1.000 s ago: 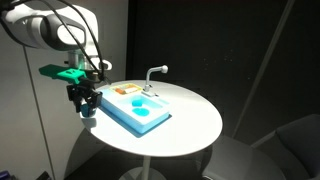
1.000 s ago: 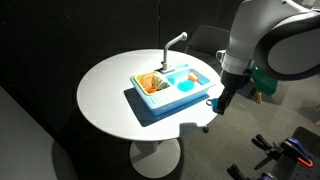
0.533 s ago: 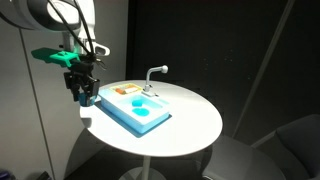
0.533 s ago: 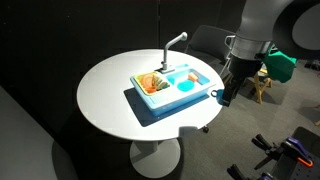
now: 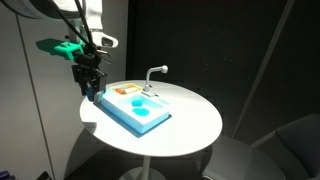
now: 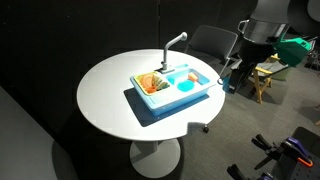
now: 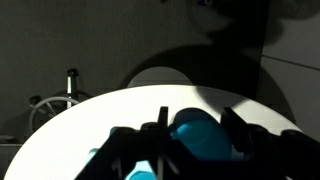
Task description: Shift the blue cup to the right side of the toy sink
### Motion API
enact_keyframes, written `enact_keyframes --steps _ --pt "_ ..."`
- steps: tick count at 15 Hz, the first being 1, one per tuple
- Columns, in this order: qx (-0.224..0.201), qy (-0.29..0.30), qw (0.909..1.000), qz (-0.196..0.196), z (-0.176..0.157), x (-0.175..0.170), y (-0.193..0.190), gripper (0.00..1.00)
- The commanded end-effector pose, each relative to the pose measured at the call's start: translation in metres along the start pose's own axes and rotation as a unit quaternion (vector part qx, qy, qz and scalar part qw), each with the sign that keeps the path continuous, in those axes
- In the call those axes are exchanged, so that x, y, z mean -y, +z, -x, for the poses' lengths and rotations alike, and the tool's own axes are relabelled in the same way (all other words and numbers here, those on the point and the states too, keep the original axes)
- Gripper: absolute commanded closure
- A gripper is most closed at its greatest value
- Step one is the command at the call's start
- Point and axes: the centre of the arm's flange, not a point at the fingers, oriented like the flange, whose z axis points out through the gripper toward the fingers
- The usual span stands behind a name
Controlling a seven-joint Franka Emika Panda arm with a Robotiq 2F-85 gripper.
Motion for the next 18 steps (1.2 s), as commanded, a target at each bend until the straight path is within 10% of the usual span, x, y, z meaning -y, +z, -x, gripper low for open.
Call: enact_keyframes --steps 1,18 --pt "-0.005 0.032 0.9994 -0.013 0.007 -0.021 -0.011 0.69" --pt "-0.032 0.153 0.9863 -0.053 0.014 -0.146 -0.002 0.69"
